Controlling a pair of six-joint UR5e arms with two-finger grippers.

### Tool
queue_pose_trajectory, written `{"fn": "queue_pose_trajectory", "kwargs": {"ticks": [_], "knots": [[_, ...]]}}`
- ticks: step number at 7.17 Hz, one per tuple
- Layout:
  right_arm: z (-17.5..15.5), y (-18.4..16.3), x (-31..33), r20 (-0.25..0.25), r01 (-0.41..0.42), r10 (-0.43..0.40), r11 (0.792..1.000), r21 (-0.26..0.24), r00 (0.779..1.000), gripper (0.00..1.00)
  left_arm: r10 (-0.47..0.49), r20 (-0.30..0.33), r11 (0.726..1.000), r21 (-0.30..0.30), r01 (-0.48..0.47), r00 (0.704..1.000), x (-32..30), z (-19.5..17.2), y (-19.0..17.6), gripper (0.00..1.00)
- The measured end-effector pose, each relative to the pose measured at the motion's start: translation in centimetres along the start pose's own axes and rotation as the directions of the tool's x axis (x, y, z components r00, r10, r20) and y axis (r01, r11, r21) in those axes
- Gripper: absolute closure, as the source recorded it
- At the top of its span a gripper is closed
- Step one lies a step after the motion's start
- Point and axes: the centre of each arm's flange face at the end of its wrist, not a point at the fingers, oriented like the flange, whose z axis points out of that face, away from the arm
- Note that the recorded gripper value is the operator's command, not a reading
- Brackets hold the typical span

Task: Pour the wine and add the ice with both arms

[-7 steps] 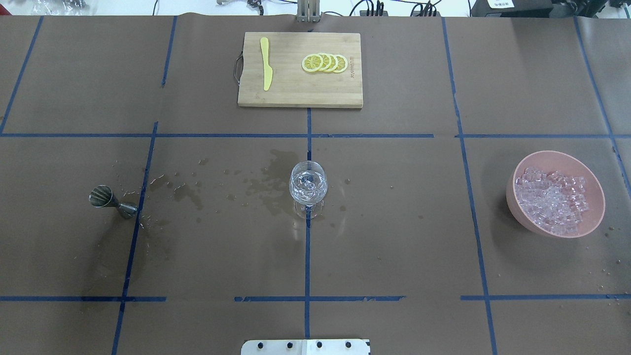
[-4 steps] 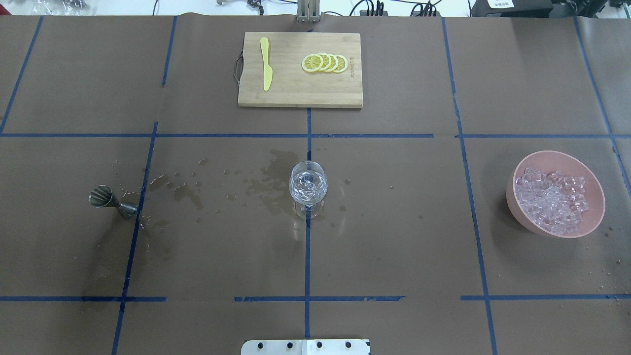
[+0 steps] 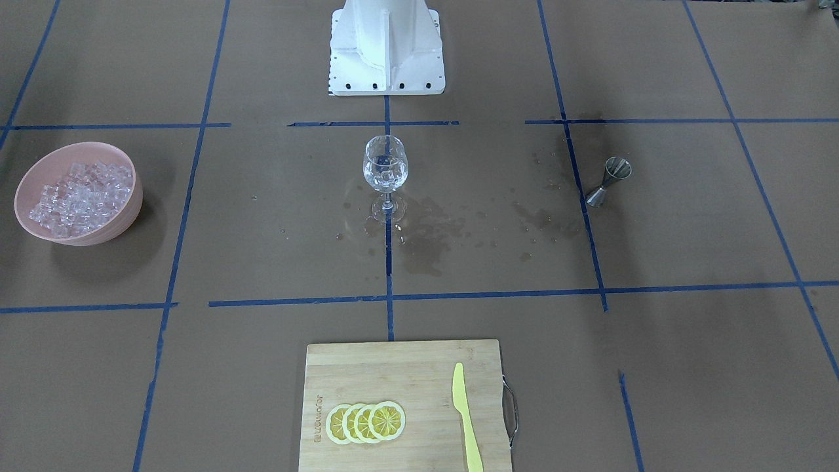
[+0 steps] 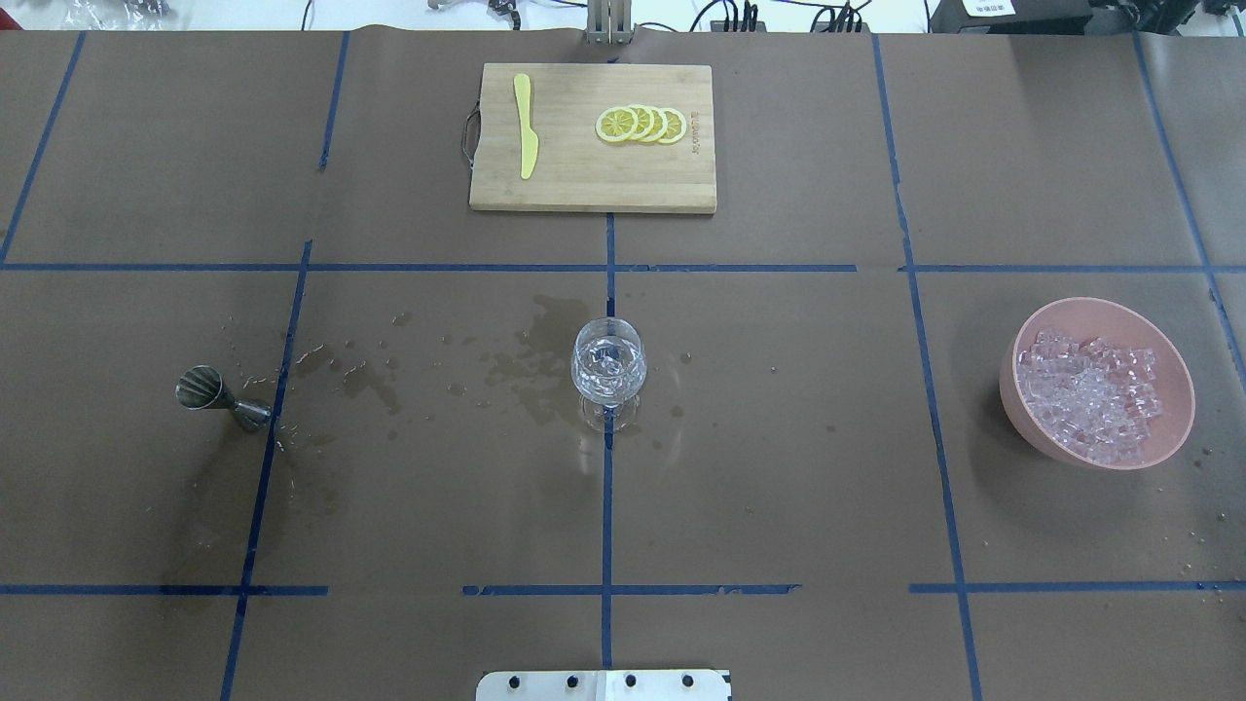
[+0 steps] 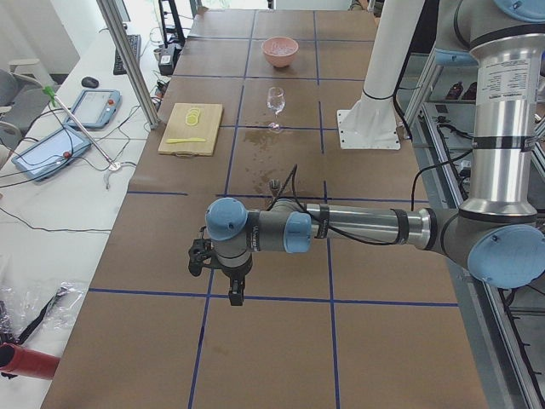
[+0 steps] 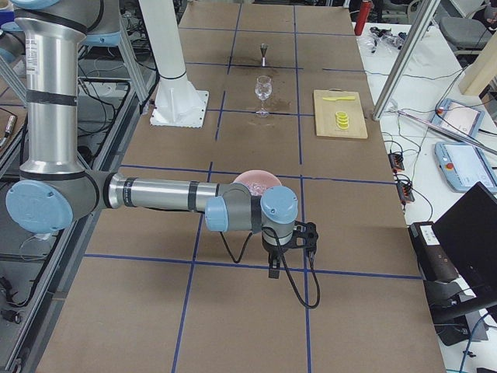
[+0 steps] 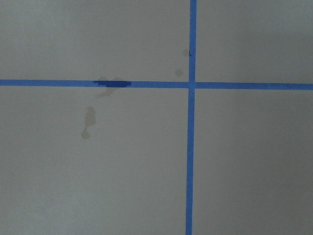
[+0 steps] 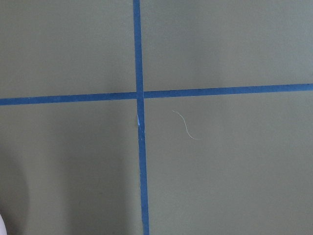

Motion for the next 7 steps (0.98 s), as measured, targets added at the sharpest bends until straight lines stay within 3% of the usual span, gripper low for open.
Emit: {"fn": "queue_pose_trajectory", "kwargs": {"ticks": [7], "knots": [[0.43, 0.32, 0.30, 0.013, 0.008, -0.008, 1.000, -0.004, 1.000, 0.00, 0.019, -0.002, 1.000, 0.016, -0.019, 1.000, 0.80, -0.68, -0.81, 0.00]]}}
